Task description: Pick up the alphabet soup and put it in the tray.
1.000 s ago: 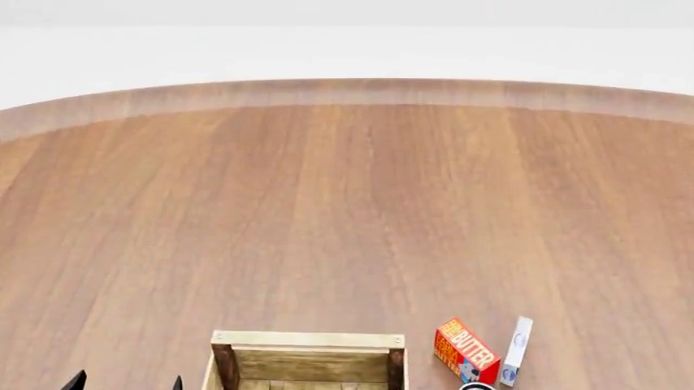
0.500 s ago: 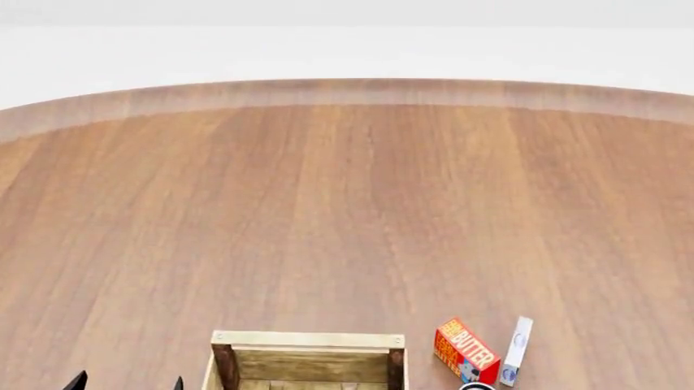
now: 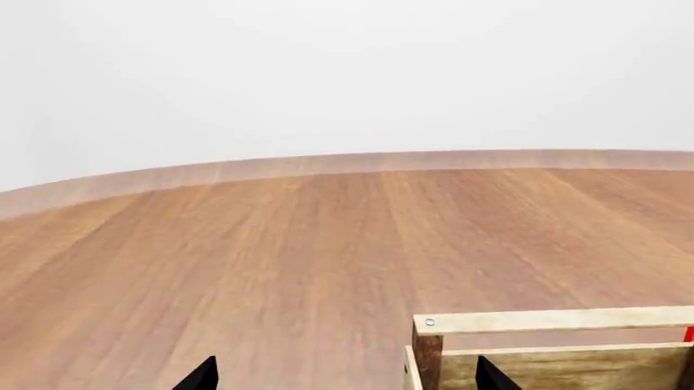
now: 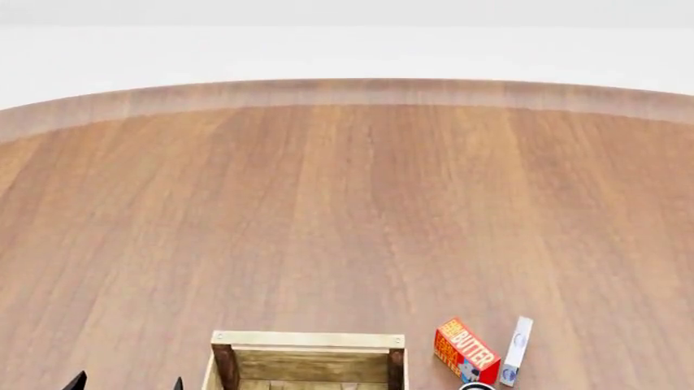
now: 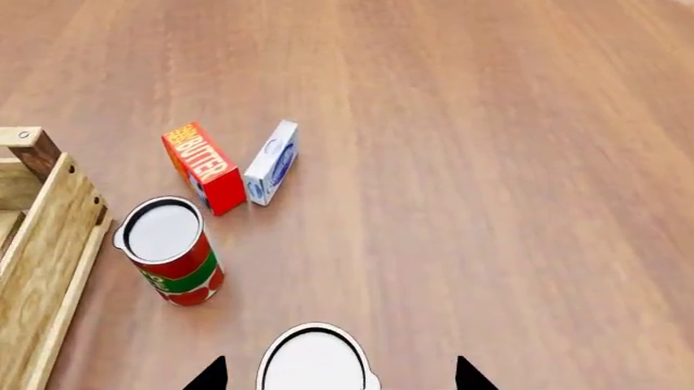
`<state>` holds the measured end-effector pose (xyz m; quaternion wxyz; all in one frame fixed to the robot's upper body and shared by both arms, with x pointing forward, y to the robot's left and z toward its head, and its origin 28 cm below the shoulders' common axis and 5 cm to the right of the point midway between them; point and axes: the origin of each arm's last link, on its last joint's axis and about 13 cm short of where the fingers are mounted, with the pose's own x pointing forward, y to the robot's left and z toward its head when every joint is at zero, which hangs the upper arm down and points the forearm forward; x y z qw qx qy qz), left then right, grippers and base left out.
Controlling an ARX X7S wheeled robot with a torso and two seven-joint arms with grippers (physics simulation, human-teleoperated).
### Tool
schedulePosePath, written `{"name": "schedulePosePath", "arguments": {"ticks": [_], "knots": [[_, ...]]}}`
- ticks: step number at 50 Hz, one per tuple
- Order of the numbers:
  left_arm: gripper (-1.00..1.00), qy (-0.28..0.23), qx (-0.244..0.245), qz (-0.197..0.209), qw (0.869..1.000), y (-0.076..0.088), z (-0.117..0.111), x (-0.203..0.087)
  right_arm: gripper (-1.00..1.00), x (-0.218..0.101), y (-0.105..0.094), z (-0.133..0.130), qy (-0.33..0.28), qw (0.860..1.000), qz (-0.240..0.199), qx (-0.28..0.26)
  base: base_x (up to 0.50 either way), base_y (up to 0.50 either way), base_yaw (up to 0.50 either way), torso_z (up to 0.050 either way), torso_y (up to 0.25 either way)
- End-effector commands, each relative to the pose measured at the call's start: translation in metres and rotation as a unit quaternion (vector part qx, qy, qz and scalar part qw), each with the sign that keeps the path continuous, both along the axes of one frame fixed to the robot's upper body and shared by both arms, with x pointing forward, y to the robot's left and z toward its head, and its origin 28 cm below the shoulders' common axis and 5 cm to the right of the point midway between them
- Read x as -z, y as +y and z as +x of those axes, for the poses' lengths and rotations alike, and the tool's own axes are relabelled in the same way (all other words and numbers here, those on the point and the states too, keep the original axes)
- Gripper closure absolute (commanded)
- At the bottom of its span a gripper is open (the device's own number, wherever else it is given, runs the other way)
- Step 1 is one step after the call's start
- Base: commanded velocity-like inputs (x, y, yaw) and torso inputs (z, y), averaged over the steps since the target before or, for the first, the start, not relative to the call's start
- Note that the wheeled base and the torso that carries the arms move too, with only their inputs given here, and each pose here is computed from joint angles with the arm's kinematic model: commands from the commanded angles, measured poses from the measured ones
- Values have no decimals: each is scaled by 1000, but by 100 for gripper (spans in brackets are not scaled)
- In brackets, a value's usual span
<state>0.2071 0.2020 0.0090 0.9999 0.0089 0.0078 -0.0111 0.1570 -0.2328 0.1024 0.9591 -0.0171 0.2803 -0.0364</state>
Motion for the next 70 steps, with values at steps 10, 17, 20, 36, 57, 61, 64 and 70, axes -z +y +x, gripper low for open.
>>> {"name": "schedulePosePath", "arguments": {"ticks": [10,17,20,36,57,61,64,70], "knots": [[-100,0,0,1,1000,0,0,0,-100,24,8,7,9,1000,14,-4,0,0,0,0,0],[-100,-1,0,1,1000,0,0,0,-100,30,8,8,11,1000,19,-1,0,0,0,0,0],[-100,-1,0,0,1000,0,0,0,-100,33,9,8,13,1000,20,1,0,0,0,0,0],[-100,-1,-1,0,1000,1,0,-1,-100,46,12,13,26,999,20,-5,0,0,0,0,0],[-100,0,0,1,1000,0,-1,0,-100,55,12,13,34,999,23,-2,0,0,0,0,0],[-100,0,0,1,1000,0,-1,0,-100,57,11,13,36,999,22,1,0,0,0,0,0],[-100,0,0,1,1000,1,-1,0,-100,57,10,13,36,999,22,2,0,0,0,0,0],[-100,0,0,1,1000,0,-1,0,-100,58,11,12,38,999,22,3,0,0,0,0,0]]}}
